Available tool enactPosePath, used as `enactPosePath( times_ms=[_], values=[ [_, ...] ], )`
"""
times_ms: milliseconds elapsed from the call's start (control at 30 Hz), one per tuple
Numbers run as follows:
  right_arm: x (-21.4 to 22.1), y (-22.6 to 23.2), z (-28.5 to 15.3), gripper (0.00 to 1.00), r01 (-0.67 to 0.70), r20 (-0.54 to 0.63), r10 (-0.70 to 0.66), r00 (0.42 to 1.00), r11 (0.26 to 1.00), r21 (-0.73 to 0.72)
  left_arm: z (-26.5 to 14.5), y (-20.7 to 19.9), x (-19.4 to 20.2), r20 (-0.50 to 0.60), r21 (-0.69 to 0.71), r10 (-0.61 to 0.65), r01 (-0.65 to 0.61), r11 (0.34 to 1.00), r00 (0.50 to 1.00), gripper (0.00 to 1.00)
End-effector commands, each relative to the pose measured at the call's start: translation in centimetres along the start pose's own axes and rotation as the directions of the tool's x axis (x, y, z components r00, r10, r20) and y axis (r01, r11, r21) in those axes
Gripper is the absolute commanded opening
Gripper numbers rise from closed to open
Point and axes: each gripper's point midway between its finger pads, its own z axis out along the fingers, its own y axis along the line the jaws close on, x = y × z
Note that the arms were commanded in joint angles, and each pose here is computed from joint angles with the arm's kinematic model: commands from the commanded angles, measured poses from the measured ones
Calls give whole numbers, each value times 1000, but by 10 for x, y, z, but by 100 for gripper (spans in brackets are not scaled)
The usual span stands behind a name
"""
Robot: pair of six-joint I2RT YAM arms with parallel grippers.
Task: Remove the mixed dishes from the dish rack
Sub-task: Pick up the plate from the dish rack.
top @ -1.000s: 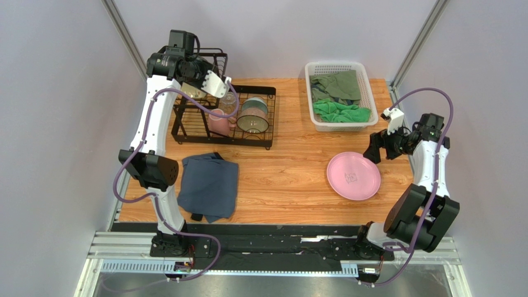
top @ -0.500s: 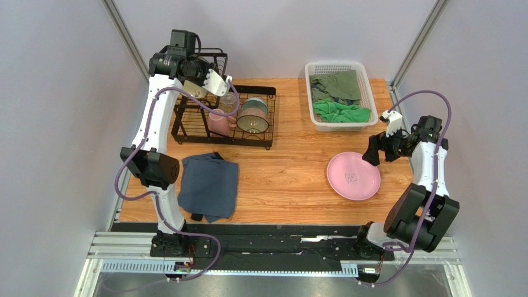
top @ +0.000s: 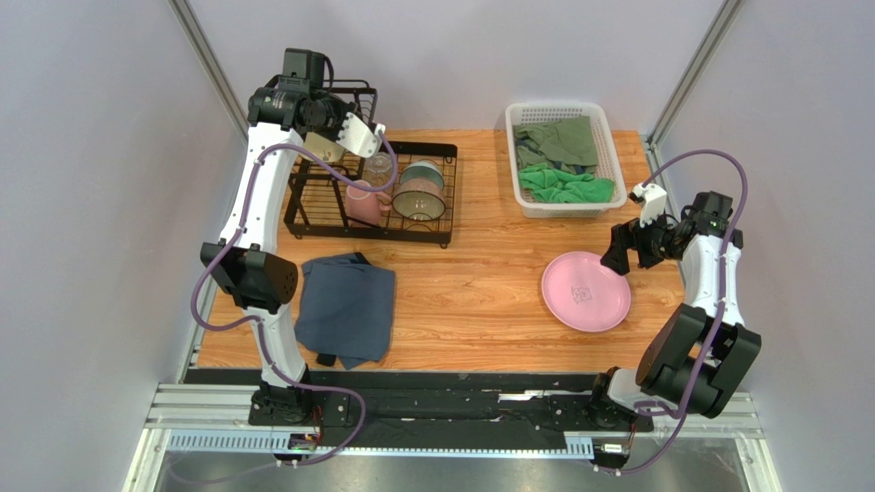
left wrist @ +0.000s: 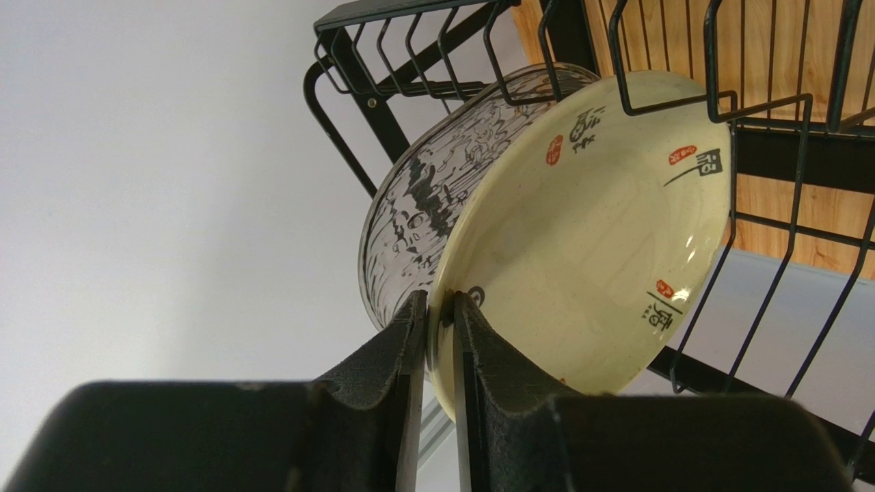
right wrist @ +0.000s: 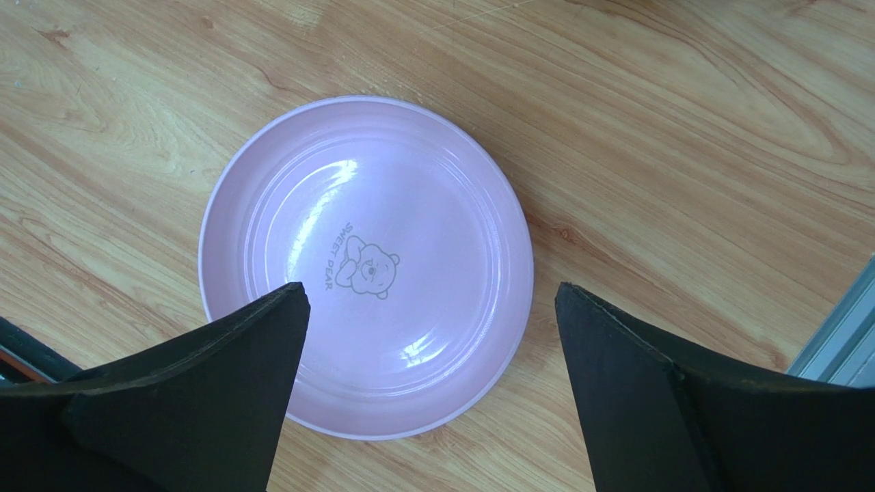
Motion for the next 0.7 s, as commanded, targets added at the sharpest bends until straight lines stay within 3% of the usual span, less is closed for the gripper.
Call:
enactPosePath(
  times_ms=[0,433,667],
  values=[
    [-9,-1,-5,95,55,29,-56,998,998,23,-3,8,7,-19,-26,11,-11,1000,1000,21],
    [-5,1,-4,95,54,23,-54,998,998,19,-12,13,12,-47,-49,14,-17,999,999,5],
    [-1,3,-2,95,48,20,-48,999,999,9,-25,15,14,-68,-62,12,-16,998,998,2]
  ],
)
